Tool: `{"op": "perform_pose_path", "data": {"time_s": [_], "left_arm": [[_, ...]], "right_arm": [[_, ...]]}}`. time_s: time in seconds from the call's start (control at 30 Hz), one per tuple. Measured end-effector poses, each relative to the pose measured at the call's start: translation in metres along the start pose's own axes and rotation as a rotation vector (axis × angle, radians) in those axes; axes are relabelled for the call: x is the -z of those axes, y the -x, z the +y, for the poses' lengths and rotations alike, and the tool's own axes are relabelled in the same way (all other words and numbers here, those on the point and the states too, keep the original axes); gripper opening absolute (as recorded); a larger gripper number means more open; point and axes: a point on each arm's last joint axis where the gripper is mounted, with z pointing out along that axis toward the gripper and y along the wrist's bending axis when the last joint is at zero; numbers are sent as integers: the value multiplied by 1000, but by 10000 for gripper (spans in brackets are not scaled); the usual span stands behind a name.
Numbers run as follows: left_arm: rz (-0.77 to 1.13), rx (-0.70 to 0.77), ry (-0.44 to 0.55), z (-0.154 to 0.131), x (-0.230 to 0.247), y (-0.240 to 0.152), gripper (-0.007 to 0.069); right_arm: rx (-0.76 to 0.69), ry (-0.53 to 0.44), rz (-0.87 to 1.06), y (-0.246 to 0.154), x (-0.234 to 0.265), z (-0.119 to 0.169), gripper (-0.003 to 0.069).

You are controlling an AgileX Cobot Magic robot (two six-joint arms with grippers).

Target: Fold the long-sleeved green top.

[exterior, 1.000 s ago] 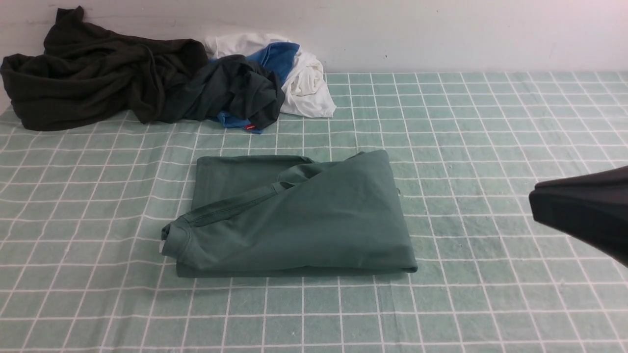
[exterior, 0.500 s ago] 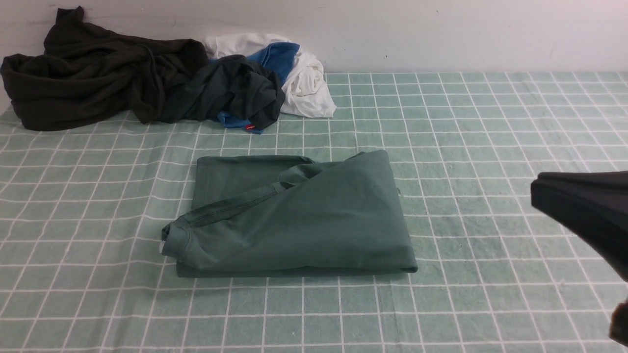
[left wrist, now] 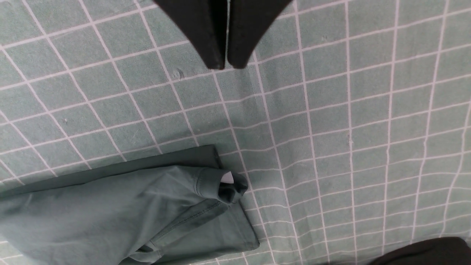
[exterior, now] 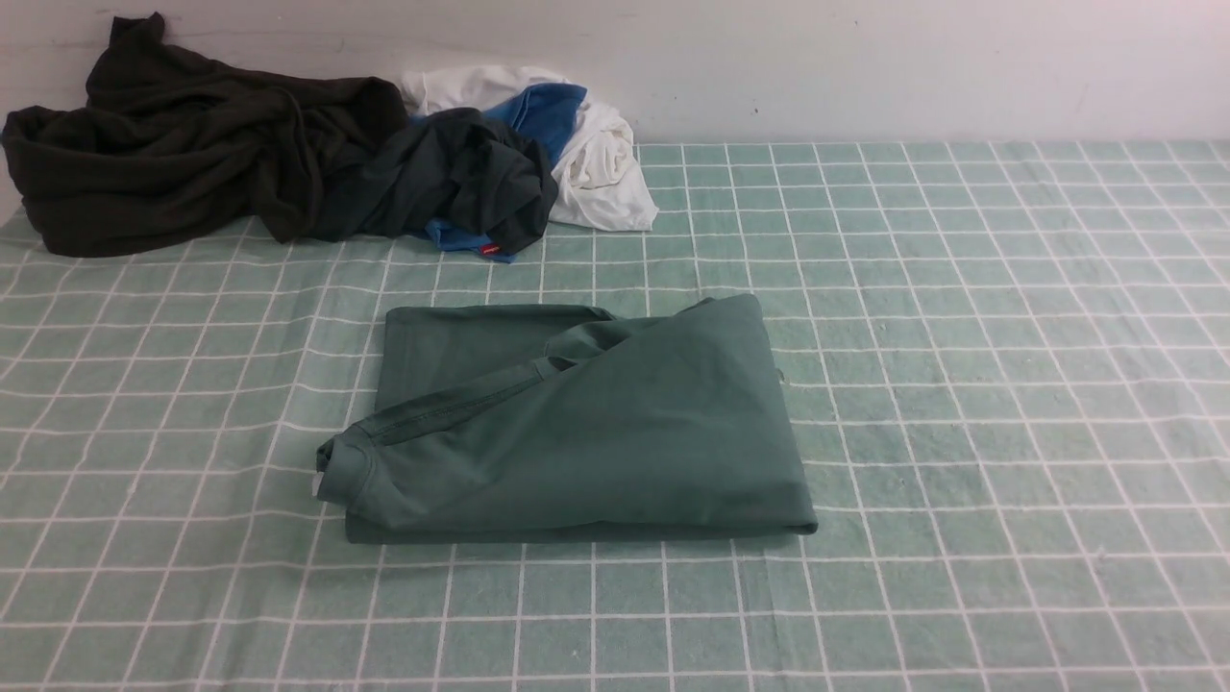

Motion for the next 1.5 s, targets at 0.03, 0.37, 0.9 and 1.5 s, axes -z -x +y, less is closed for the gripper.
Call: {"op": "perform_pose_path", "data": {"time_s": [0.03, 0.37, 0.9, 1.5], "left_arm": [[0, 0, 0, 0, 0, 0, -4], [0, 0, 0, 0, 0, 0, -4], [0, 0, 0, 0, 0, 0, -4], [0, 0, 0, 0, 0, 0, -4]], "right_arm": [[-2, 0, -1, -2, 0, 0, -14], [-33, -83, 51, -26, 5, -6, -14], [-19, -16, 83, -28, 5, -2, -14], [-19, -16, 88, -29, 5, -2, -14]]}}
